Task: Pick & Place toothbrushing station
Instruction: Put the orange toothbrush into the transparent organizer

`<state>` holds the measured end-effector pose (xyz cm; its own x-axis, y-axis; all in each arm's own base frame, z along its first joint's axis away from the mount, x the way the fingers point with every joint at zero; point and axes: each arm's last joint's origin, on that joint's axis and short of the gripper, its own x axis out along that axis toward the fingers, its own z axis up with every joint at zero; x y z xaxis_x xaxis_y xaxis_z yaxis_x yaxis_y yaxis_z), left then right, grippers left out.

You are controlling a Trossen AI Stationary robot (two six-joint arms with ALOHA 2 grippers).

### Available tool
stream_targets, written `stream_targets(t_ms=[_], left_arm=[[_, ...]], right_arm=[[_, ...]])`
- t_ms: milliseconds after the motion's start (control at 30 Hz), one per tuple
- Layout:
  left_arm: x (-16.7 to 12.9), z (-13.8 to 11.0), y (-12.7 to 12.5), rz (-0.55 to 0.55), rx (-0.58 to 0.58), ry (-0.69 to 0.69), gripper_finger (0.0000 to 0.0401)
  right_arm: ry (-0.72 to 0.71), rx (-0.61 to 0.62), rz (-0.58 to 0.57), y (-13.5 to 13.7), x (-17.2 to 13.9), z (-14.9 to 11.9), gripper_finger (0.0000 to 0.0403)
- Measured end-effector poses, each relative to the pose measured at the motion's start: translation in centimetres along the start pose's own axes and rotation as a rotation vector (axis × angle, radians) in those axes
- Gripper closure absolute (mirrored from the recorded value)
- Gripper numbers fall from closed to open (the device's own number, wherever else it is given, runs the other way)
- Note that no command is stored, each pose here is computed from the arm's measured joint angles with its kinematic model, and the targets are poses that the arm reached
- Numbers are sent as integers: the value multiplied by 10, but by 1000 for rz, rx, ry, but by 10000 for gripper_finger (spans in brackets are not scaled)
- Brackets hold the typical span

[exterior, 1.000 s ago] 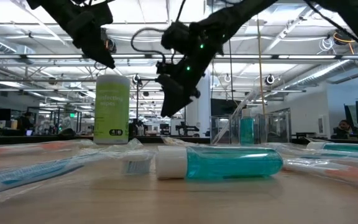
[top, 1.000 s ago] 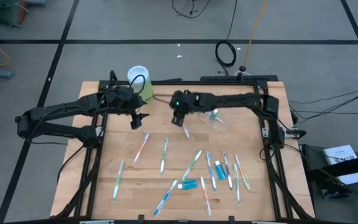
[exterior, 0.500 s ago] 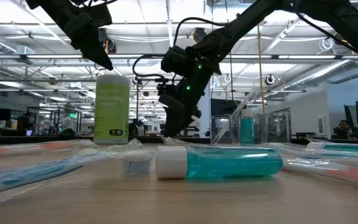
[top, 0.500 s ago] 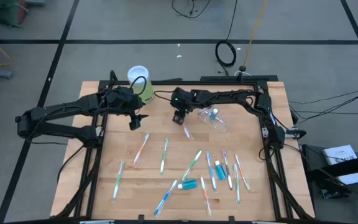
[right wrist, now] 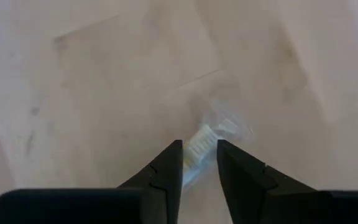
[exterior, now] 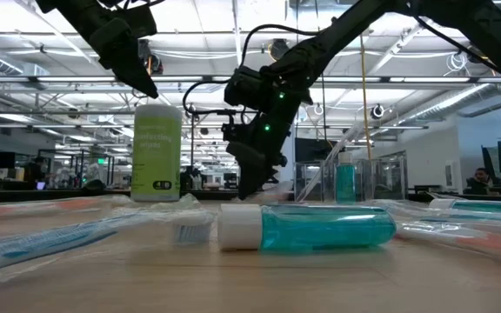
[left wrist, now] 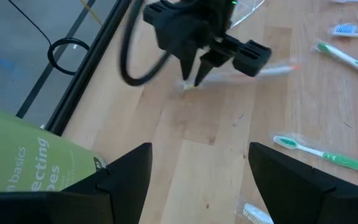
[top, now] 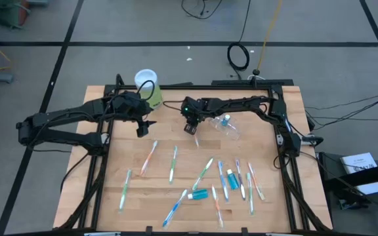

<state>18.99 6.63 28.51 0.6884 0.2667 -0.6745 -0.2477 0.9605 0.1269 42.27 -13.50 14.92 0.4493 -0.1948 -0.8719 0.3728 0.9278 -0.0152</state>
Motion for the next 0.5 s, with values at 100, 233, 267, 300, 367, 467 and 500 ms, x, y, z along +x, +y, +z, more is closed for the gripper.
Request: stream_targets(t_ms=[100,233,267,300,367,467,500], left_arm=[[0,0,0,0,0,0,130],[0,0,0,0,0,0,130],[0,0,0,0,0,0,130],[0,0,0,0,0,0,130],[0,0,0,0,0,0,130],[0,0,0,0,0,-1,130],[0,0,0,0,0,-1,130]], right_arm=[[-8,-42,6,5,1,-1,340],[-31,-57,12,11,1,0,386],[-40,-60,14,12,1,1,393],[-46,-69,16,13,0,2,397],[-51,-72,20,15,-3,2,395],[-57,-86,29,22,-14,4,399],[-56,-92,33,25,-20,4,401]])
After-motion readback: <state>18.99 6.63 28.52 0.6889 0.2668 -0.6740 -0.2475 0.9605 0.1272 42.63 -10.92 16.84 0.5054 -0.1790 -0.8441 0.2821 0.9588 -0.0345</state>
